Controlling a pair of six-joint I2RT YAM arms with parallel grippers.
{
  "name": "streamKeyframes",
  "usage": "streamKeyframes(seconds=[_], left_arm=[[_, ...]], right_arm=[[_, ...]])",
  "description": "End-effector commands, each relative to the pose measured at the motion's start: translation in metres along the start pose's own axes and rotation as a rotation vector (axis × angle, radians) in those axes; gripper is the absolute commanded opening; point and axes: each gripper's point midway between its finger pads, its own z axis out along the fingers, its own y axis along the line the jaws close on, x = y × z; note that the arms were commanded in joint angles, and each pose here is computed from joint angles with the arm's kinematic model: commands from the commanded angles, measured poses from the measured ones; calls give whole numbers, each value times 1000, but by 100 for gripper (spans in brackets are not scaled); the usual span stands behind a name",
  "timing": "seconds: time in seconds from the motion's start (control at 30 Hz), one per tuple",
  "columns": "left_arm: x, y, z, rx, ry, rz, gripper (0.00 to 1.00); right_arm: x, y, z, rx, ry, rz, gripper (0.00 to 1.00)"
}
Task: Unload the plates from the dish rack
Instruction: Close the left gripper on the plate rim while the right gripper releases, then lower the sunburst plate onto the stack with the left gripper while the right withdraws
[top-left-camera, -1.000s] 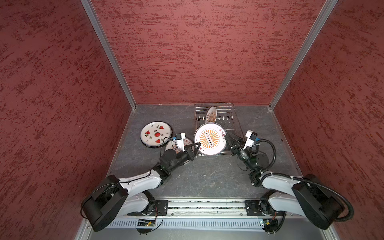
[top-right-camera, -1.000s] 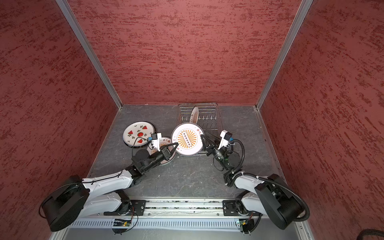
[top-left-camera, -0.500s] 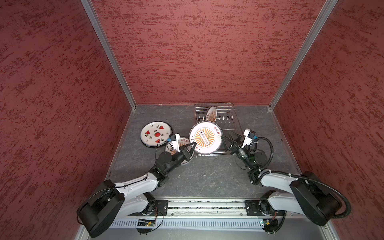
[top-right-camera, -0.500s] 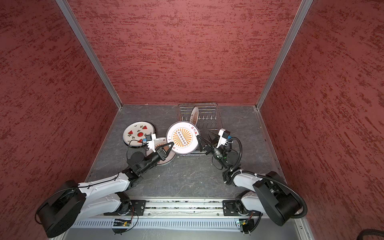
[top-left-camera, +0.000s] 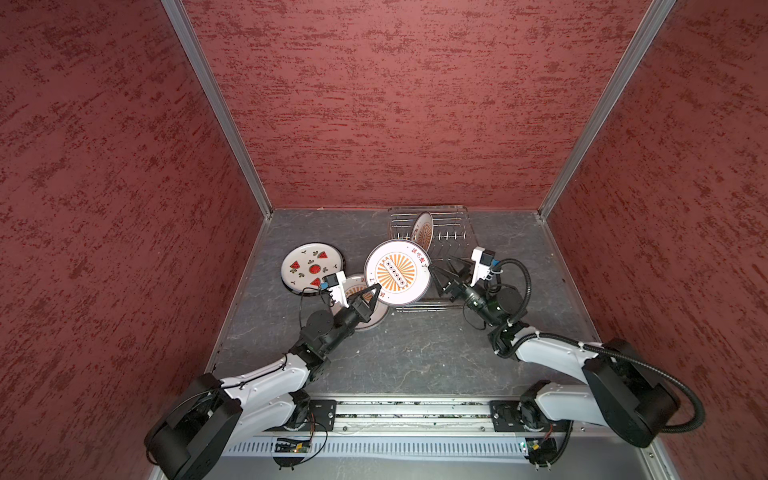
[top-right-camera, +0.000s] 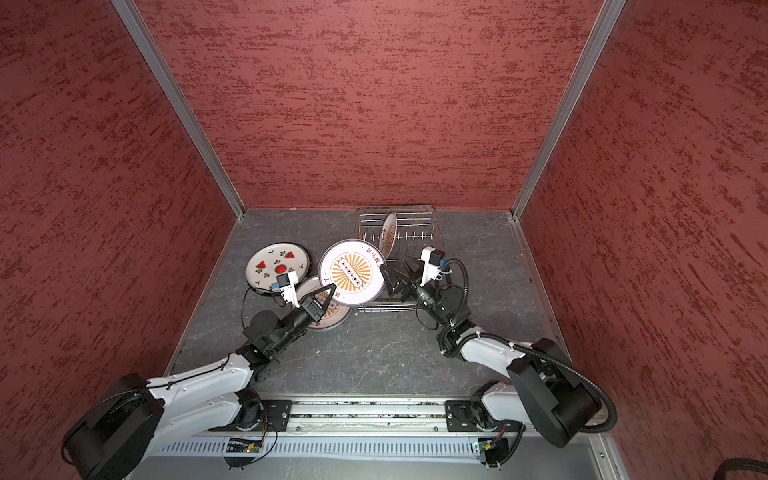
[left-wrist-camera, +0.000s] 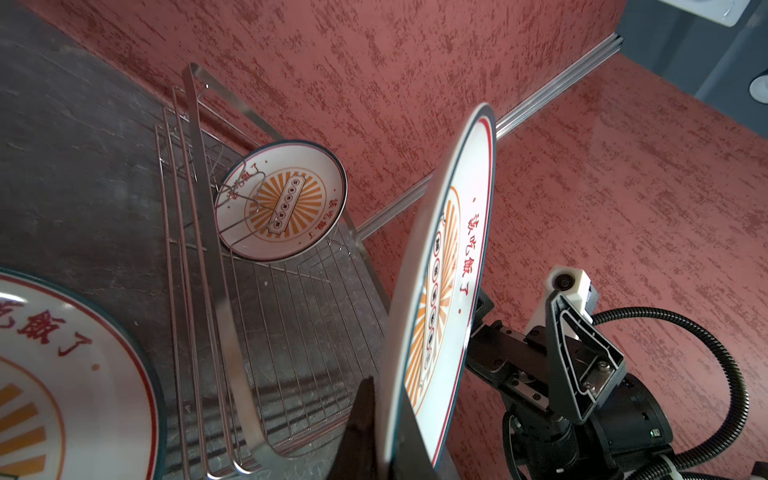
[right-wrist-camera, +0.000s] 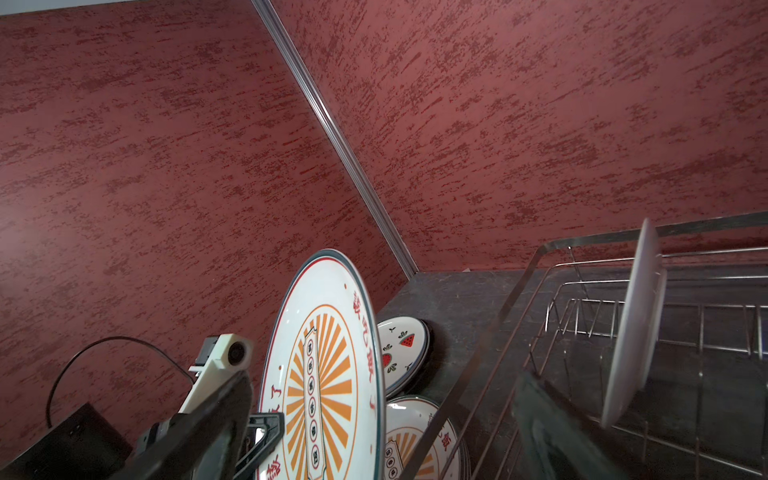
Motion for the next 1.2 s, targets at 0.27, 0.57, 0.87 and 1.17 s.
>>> streamKeyframes(seconds=[0.27, 0.57, 0.87, 1.17], left_arm=[[-35, 20, -30, -93, -175, -34, 0], [-40, 57, -47, -241, -219, -192, 0], [-30, 95, -63, -496, -203, -365, 0], [-18, 113, -65, -627, -168, -462, 0]], right_arm=[[17, 12, 24, -11, 96, -125, 99], [38, 28, 50, -45, 197, -146, 99], [82, 39, 82, -5, 341, -244, 99], [110, 36, 99, 52, 413, -315, 99]])
